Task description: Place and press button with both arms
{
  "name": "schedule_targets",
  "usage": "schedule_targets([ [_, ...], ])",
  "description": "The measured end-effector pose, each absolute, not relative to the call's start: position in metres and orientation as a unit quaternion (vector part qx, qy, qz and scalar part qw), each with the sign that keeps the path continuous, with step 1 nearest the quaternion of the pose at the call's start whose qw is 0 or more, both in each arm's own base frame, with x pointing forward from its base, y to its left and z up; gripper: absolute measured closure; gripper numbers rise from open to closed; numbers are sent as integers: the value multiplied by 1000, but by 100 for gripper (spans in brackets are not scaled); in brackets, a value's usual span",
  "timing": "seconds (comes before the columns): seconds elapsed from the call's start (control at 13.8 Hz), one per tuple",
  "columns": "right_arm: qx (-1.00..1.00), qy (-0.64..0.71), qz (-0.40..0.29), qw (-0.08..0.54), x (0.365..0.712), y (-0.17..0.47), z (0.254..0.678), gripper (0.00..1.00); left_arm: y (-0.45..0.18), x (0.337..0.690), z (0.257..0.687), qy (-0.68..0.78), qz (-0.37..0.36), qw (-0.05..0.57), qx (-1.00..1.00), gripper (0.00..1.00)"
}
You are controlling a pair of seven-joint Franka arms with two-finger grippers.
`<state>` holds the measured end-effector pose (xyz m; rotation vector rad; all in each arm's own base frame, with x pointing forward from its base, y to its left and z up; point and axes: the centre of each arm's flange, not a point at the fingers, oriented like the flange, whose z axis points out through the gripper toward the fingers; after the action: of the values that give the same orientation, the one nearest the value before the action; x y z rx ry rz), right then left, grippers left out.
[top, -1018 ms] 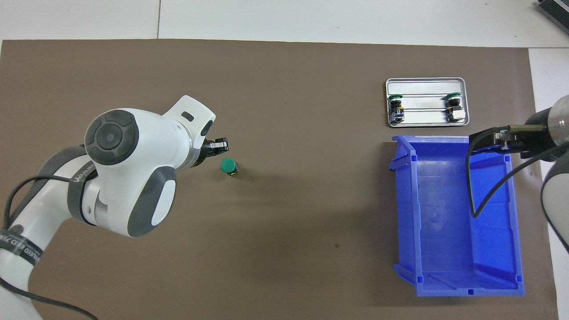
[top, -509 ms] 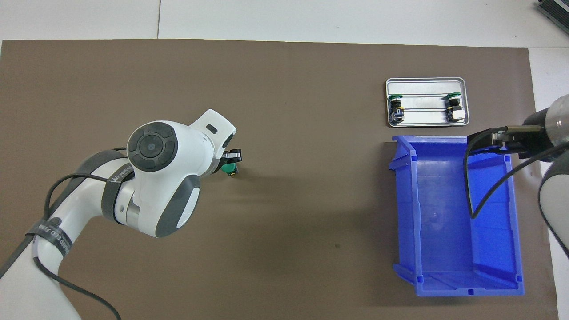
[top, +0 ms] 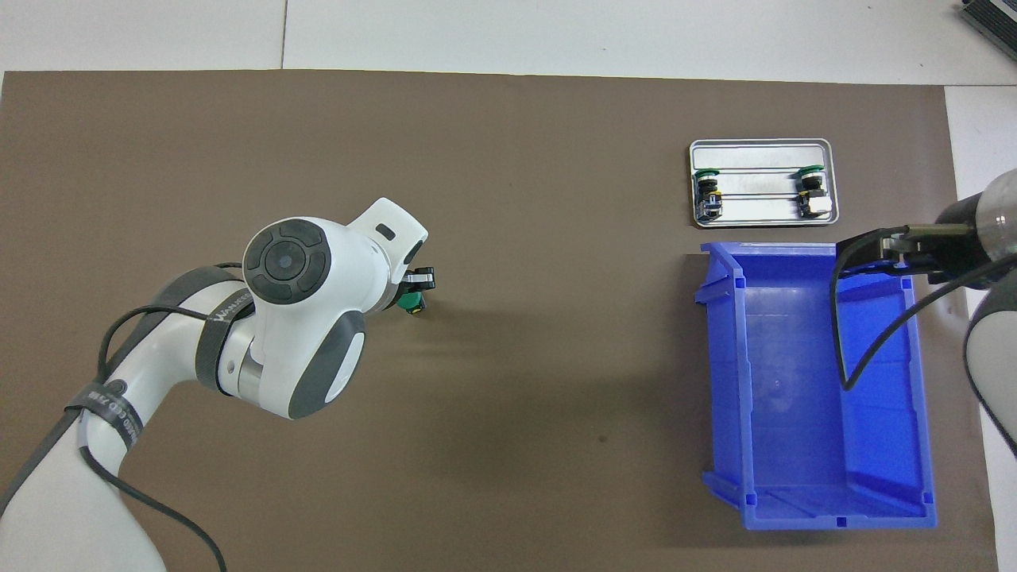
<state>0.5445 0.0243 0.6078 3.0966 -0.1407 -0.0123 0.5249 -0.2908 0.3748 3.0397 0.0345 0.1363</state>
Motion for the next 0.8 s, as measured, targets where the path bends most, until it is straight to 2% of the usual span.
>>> schedule_targets([
  [0.8, 999, -41, -4, 21, 544, 31, 608, 0, -292, 522, 366, 5, 54, 47, 997, 99],
])
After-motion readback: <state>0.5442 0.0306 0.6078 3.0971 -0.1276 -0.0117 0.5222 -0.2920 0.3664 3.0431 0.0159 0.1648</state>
